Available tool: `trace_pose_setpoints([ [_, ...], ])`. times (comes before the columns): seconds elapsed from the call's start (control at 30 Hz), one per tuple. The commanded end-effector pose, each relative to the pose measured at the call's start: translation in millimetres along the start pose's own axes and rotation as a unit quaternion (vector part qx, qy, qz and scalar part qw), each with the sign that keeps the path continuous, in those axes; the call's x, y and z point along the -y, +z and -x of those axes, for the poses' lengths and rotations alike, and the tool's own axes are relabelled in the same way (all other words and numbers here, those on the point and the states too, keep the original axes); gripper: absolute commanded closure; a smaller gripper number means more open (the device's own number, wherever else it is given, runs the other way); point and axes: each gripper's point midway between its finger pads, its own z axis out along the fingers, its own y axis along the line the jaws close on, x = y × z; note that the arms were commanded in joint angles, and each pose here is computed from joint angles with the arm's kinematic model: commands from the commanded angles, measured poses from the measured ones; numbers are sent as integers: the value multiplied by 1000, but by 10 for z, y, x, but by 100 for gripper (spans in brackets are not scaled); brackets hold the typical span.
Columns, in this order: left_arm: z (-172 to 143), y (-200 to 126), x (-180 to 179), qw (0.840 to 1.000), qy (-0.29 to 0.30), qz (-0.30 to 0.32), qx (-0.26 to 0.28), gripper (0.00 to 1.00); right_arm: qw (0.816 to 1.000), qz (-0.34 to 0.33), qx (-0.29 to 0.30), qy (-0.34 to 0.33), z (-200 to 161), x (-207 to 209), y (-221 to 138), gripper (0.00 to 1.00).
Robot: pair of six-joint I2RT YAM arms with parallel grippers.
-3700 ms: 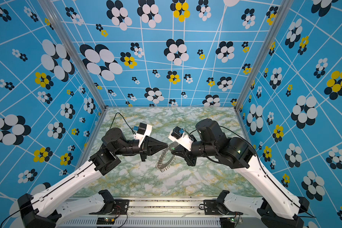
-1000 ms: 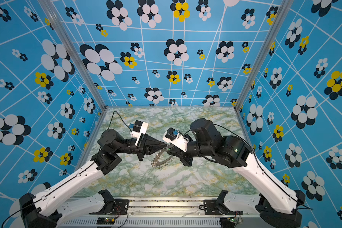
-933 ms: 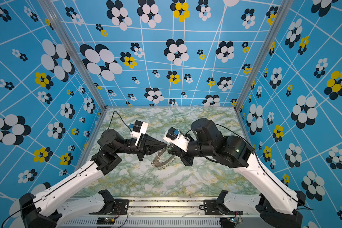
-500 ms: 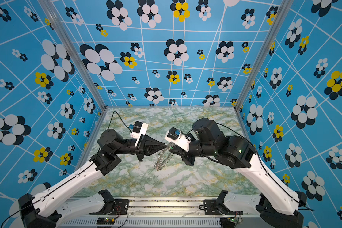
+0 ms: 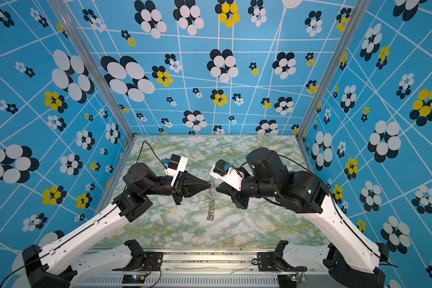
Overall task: Attach keys to a key ring
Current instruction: Insert the key into the keyring.
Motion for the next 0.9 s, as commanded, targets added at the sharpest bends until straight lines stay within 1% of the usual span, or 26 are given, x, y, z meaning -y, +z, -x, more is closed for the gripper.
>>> trace_pose_setpoints([
  [0.0,73,-27,33,1000,21,7,9,100,1000,5,9,-5,56,-45,-98,100],
  [0.13,137,-31,55,999,26,5,18,100,1000,17,-3,4,-2,-68,-17,100],
  [0.43,114,-36,50,1000,26,6,15,100,999,35,9,6,71,-105,27,100],
  [0.57,78,-49,34,1000,26,13,11,100,999,34,18,4,121,-112,-26,100],
  [0.7,74,-43,45,1000,23,9,10,100,1000,20,15,3,92,-73,-31,100],
  [0.87,36,-51,55,1000,23,10,3,100,1000,10,29,-1,160,-56,-117,100],
])
